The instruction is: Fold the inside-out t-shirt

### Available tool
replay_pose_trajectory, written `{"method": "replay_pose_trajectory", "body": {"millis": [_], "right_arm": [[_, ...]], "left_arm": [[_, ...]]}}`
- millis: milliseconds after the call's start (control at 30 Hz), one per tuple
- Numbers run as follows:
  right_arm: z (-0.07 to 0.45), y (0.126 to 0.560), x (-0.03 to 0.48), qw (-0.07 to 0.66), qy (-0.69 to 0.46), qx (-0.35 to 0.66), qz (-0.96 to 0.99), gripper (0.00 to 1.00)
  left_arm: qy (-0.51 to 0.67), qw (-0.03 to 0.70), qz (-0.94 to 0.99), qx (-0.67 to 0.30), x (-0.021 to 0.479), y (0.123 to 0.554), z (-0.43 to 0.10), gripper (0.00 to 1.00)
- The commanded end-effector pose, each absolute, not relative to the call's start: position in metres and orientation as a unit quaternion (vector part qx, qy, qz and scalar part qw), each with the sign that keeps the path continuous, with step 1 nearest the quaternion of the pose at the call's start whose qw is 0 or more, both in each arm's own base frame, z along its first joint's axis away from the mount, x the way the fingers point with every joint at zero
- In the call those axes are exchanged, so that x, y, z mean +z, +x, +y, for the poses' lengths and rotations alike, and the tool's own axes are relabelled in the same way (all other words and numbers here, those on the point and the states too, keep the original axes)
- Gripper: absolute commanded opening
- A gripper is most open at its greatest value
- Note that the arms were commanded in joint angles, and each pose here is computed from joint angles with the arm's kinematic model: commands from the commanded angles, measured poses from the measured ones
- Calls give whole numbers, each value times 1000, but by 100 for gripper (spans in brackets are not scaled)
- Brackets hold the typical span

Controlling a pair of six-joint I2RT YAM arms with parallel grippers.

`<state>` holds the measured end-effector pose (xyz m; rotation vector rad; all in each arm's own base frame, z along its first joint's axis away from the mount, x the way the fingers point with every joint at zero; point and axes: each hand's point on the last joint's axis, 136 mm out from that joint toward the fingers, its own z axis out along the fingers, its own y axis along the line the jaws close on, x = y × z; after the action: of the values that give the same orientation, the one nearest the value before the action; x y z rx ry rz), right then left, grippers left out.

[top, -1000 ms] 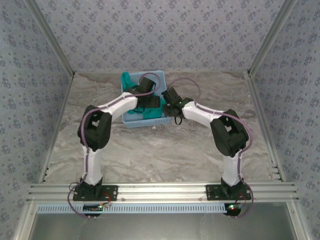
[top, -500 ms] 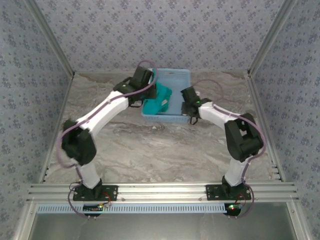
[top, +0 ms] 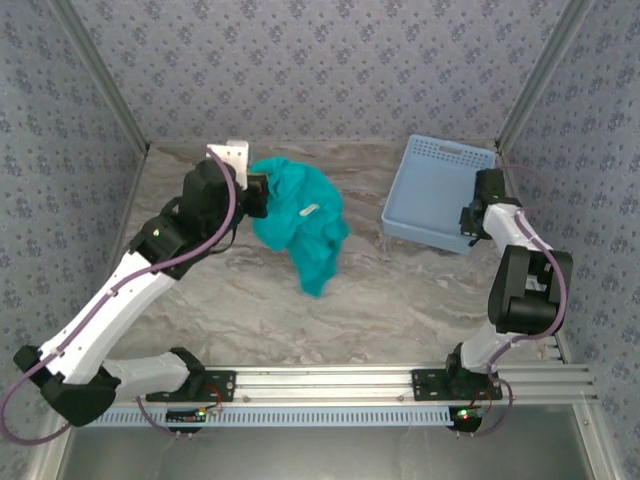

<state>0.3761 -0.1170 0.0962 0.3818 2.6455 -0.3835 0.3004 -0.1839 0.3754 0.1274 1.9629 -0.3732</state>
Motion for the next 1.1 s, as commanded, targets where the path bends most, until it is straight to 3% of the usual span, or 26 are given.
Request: {"method": "replay_pose_trajectory", "body": {"millis": [0,67,200,400,600,767,900,1067], "right_arm": [[-160,368,121,197,121,-201,952,28],[-181,359,132,187,157,-246,938,40],[-164,355,149,199,188,-249,929,56],[11,396,180,330,46,33,942,77],[79,416,142,274,-39,4,961,82],[85,414,88,205,-55,-40,976,82],[47,405,70,161,-18,-112,980,74],[10,391,69,141,-32,-144,979,57]], "left_arm": [[0,562,819,-114,377,292,-144,0],[2,554,825,-115,367,283,-139,0],[-4,536,839,-94,338,273,-126,0],[-18,530,842,-95,319,271,-121,0],[-21,528,844,-88,308,272,-119,0],[-36,522,847,-91,293,274,-119,0],[-40,520,847,-100,287,278,-124,0],[-34,505,856,-106,278,283,-134,0]]}}
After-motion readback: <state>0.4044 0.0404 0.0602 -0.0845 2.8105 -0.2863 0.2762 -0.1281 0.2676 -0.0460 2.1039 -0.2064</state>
